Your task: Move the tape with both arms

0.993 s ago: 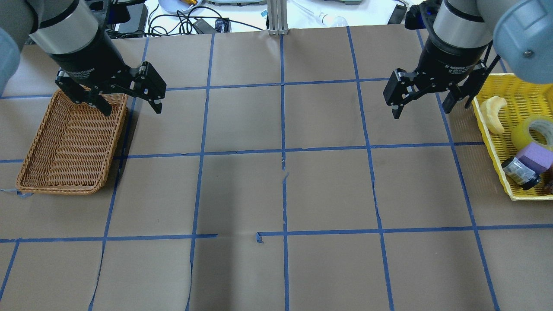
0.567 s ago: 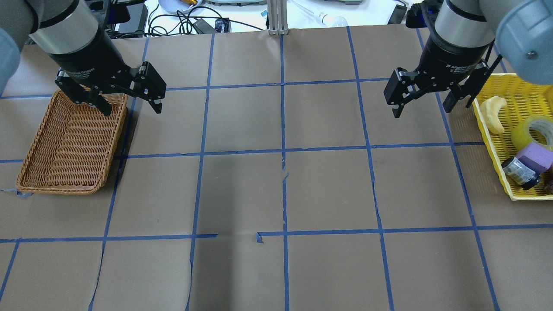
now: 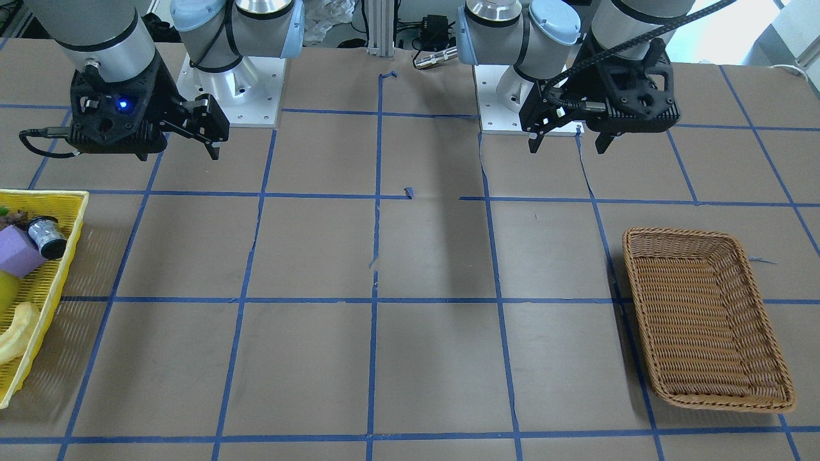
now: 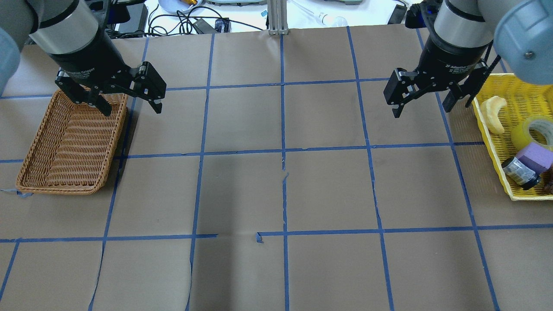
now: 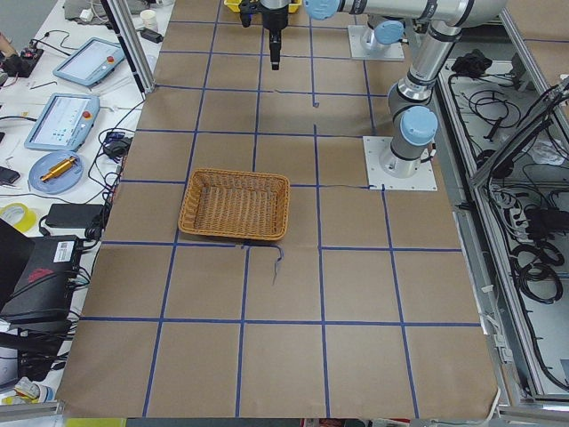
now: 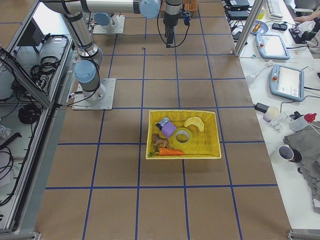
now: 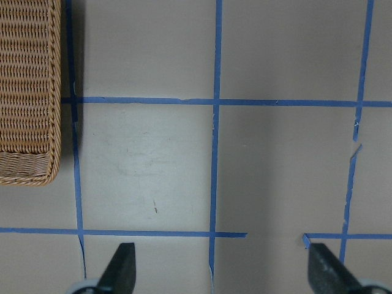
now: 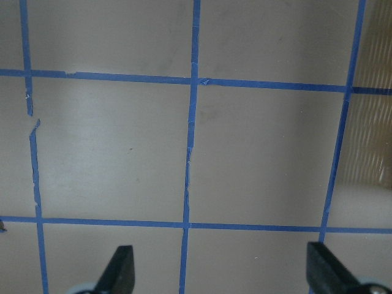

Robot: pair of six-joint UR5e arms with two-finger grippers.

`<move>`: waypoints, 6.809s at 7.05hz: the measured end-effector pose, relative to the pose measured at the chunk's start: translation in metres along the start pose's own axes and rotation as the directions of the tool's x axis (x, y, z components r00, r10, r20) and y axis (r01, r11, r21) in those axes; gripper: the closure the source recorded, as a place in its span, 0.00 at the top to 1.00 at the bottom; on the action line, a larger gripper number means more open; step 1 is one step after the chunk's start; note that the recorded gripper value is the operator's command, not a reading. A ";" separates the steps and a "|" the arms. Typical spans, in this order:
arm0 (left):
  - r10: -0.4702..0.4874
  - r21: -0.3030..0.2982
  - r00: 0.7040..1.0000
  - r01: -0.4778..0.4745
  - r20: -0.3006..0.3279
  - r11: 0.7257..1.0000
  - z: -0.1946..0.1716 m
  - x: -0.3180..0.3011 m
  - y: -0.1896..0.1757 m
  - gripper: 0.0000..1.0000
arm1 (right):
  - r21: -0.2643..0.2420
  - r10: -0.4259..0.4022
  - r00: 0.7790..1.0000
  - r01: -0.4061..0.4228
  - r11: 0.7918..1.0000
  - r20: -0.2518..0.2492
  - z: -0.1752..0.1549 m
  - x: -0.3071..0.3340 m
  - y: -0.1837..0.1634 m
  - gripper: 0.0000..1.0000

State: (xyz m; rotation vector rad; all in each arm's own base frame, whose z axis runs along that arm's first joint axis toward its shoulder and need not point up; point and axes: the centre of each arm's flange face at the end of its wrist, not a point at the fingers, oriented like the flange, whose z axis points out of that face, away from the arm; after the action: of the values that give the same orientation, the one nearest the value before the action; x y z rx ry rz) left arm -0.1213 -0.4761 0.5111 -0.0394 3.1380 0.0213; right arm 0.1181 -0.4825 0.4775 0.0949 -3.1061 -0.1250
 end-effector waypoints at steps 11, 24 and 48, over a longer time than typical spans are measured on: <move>0.000 0.002 1.000 0.000 -0.002 1.000 -0.001 -0.001 -0.001 1.00 | -0.003 -0.002 1.000 0.002 1.000 0.003 0.001 0.000 0.000 1.00; 0.003 0.002 1.000 -0.003 -0.001 1.000 -0.001 -0.001 -0.002 1.00 | 0.015 -0.076 0.997 0.076 0.997 0.017 0.027 0.174 -0.031 1.00; 0.003 -0.002 1.000 -0.003 -0.001 1.000 0.001 -0.001 -0.001 1.00 | 0.088 0.081 0.995 -0.077 0.993 -0.053 0.128 0.157 -0.122 0.00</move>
State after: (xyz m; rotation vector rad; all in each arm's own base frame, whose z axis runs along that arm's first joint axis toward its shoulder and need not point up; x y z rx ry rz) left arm -0.1200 -0.4772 0.5101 -0.0343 3.1394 0.0246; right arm -0.0354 -0.6040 0.3445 -0.0223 -3.0529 0.0124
